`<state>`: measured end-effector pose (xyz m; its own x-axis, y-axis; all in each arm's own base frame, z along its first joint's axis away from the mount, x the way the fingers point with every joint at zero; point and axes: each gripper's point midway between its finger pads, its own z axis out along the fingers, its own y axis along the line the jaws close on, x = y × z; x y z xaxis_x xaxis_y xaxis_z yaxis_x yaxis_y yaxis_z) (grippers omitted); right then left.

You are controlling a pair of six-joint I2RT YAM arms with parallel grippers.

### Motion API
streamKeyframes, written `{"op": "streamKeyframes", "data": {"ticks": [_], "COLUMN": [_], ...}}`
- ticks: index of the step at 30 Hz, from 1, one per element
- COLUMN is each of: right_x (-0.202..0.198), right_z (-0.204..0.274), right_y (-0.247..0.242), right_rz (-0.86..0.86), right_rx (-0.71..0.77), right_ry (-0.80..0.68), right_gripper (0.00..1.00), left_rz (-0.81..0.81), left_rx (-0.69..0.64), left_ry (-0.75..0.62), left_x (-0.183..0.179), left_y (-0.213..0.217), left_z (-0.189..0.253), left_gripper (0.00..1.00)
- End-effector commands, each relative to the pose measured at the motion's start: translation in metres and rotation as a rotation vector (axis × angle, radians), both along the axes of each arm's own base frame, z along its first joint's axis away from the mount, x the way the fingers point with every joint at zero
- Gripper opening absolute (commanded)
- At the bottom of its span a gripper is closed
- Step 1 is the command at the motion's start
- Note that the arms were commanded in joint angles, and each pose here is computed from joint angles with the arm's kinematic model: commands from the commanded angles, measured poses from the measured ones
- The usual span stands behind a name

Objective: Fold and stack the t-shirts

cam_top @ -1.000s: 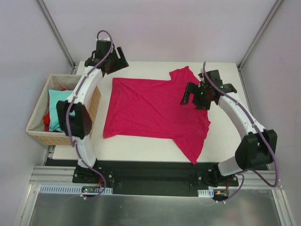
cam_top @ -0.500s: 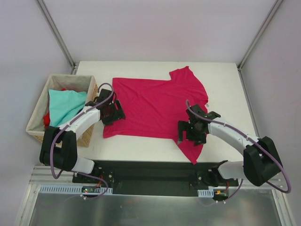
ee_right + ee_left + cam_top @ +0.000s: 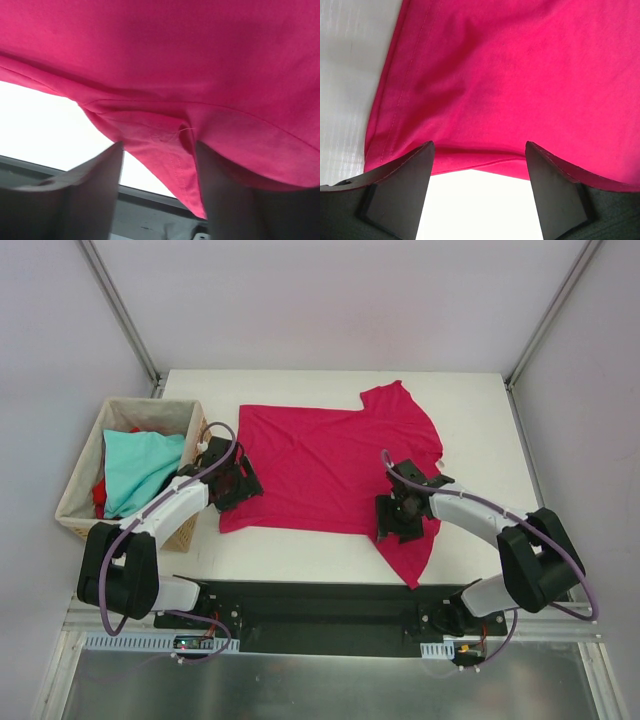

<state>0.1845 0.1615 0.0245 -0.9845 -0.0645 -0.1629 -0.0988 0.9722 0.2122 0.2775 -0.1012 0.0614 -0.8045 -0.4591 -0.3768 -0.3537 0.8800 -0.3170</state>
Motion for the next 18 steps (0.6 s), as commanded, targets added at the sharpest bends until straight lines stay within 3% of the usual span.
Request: {"op": "streamKeyframes", "data": {"ticks": [1, 4, 5, 9, 11, 18], "right_x": [0.012, 0.003, 0.002, -0.008, -0.012, -0.044], "right_z": [0.021, 0.019, 0.016, 0.005, 0.006, 0.032], "right_y": [0.016, 0.018, 0.017, 0.017, 0.020, 0.062], "right_rz": [0.046, 0.076, 0.080, 0.103, 0.115, 0.241], "right_rx": [0.024, 0.005, -0.009, -0.045, -0.050, 0.066], "right_ry": [-0.081, -0.084, -0.084, -0.056, -0.053, -0.053], "right_gripper": [0.56, 0.42, 0.31, 0.20, 0.08, 0.08], "left_rz": [0.029, 0.032, 0.033, 0.034, 0.032, 0.039], "left_rx": [0.008, 0.010, 0.014, 0.018, 0.019, 0.016], "left_ry": [-0.017, -0.017, -0.020, -0.022, -0.022, -0.038], "left_x": [-0.001, -0.001, -0.001, -0.001, -0.003, -0.008], "left_y": [0.004, 0.004, 0.005, 0.006, 0.007, 0.009], "left_z": [0.001, 0.001, 0.001, 0.002, 0.001, 0.003], "left_gripper": [0.74, 0.74, 0.75, 0.75, 0.75, 0.75]}}
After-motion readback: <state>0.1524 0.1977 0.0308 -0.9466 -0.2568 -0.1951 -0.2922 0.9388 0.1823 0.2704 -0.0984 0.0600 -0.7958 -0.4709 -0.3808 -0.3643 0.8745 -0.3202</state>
